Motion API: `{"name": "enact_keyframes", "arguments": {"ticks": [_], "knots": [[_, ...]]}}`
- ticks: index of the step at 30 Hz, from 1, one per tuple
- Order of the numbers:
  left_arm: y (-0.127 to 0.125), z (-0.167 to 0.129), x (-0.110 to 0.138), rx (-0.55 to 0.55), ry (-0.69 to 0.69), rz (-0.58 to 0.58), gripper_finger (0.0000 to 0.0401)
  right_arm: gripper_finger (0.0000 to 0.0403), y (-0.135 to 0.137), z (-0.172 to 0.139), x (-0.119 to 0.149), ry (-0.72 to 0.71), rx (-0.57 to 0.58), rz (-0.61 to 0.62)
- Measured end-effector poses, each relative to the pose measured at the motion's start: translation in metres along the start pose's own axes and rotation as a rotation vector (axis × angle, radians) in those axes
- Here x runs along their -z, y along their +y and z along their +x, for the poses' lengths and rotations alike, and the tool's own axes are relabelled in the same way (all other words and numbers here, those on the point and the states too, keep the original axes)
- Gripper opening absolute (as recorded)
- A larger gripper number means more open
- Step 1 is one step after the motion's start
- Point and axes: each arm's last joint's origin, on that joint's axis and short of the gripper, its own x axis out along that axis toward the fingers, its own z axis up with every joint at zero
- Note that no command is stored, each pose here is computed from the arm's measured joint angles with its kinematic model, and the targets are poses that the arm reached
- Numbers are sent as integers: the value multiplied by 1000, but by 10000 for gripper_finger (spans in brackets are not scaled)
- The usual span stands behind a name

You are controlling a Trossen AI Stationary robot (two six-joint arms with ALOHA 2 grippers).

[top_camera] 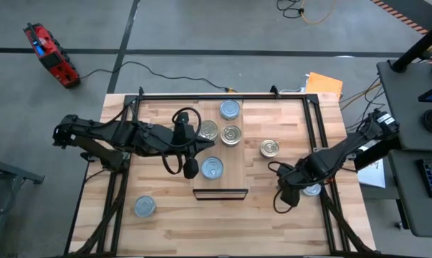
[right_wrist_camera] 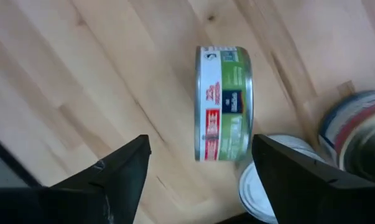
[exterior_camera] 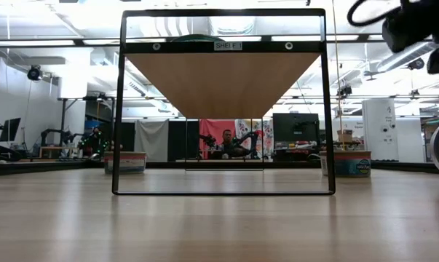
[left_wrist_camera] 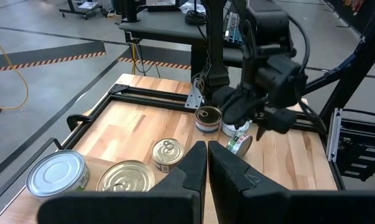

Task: Stack canned seafood by type on shelf
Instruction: Stack the green tuna can on top of the green tuna can on the shelf

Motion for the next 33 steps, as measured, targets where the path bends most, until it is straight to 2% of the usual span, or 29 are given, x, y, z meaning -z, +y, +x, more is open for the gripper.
{"name": "enact_keyframes", "arguments": {"ticks": [6, 11, 15, 19, 20, 24, 28, 33], "knots": [[0, 0, 0, 0, 0, 0, 0, 262, -8, 29, 0, 25, 46, 27], [0, 0, 0, 0, 1, 0, 0, 240, -10, 43, 0, 20, 29, 35], [0, 0, 0, 0, 1, 0, 0, 199, -10, 44, 0, 23, 34, 39], [0, 0, 0, 0, 0, 0, 0, 128, -11, 40, 1, 13, 16, 58], [0, 0, 0, 0, 0, 0, 0, 128, -11, 38, 1, 12, 14, 58], [0, 0, 0, 0, -2, -2, 0, 128, -8, 22, 1, -12, -32, 60], [1, -5, -4, 5, -16, -8, 0, 128, -4, -6, -1, -54, -101, 90], [6, -21, -17, 10, -53, 18, 0, 128, -6, -57, -14, -252, -202, 152]]}}
